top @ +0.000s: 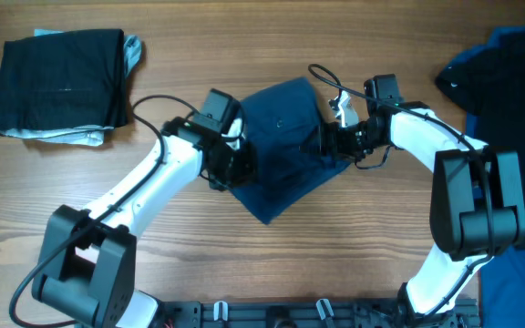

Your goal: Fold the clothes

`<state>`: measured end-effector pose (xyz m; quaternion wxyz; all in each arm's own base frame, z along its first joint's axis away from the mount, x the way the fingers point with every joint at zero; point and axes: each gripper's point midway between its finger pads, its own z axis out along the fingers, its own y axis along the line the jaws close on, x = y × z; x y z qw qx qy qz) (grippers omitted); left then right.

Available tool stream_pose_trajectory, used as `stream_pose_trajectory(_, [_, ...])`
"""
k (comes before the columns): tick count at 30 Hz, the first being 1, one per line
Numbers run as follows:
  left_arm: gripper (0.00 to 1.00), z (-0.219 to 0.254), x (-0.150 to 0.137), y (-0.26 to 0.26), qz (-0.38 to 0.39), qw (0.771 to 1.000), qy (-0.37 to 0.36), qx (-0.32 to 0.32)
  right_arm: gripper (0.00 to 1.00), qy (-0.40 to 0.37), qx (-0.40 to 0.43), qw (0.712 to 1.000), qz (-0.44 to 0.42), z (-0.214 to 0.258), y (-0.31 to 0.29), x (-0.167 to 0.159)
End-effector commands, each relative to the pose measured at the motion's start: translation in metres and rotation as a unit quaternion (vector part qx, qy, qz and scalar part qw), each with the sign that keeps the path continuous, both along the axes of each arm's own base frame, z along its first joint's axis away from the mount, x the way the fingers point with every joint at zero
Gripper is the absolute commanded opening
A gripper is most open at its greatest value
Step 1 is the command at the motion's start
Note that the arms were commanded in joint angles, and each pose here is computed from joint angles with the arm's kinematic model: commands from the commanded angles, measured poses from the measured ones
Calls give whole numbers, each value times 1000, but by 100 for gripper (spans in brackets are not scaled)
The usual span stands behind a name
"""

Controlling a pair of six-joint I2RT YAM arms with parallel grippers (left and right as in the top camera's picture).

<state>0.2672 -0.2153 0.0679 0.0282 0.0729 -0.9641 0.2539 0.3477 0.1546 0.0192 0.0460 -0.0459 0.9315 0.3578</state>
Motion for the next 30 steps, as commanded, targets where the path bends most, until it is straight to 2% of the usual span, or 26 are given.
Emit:
stream_pose_trajectory(1, [4,-21,-14,8,7,999,20,33,94,14,-127,992,-26,-19,-41,5])
stream_pose_trajectory(3, [4,-27,-18,14,9,999,24,48,96,-17,-157,987,-35,11,-51,18])
stream_pose_trajectory(7, [52,-33,-26,18,8,998,38,54,91,-99,-191,975,-63,87,-65,35])
stream_pose_trajectory(8, [55,-33,-28,19,8,998,42,56,88,-114,-187,973,-67,99,-64,35])
stream_pose_trajectory(11, [59,-33,-36,23,6,996,57,65,67,-131,-151,978,-66,122,-54,30])
stream_pose_trajectory(12, [60,-31,-37,23,4,996,56,63,54,-130,-130,981,-59,125,-47,28])
stream_pose_trajectory(14, [55,-12,-31,20,3,998,30,50,13,-129,-97,986,-39,128,-36,23])
stream_pose_trajectory(15, [53,-1,-27,18,-3,999,9,41,6,-128,-94,987,-37,128,-34,22])
stream_pose_trajectory(17, [38,30,-10,13,-1,998,-58,20,4,-129,-95,986,-38,128,-35,23])
stream_pose_trajectory(19, [12,56,13,17,16,990,-142,20,4,-131,-95,986,-38,128,-35,24])
stream_pose_trajectory(20, [8,60,19,21,24,986,-162,30,4,-130,-94,986,-37,128,-34,23])
stream_pose_trajectory(22, [5,51,24,26,30,985,-161,53,4,-129,-93,987,-34,127,-32,22])
stream_pose_trajectory(24, [4,25,25,24,25,989,-128,68,4,-121,-93,988,-26,121,-26,21])
stream_pose_trajectory(28, [4,-14,16,-1,-2,998,-52,25,4,-91,-100,991,-3,91,-15,20])
stream_pose_trajectory(30, [4,-38,9,-8,-15,999,-20,27,4,-66,-109,992,8,65,-15,21])
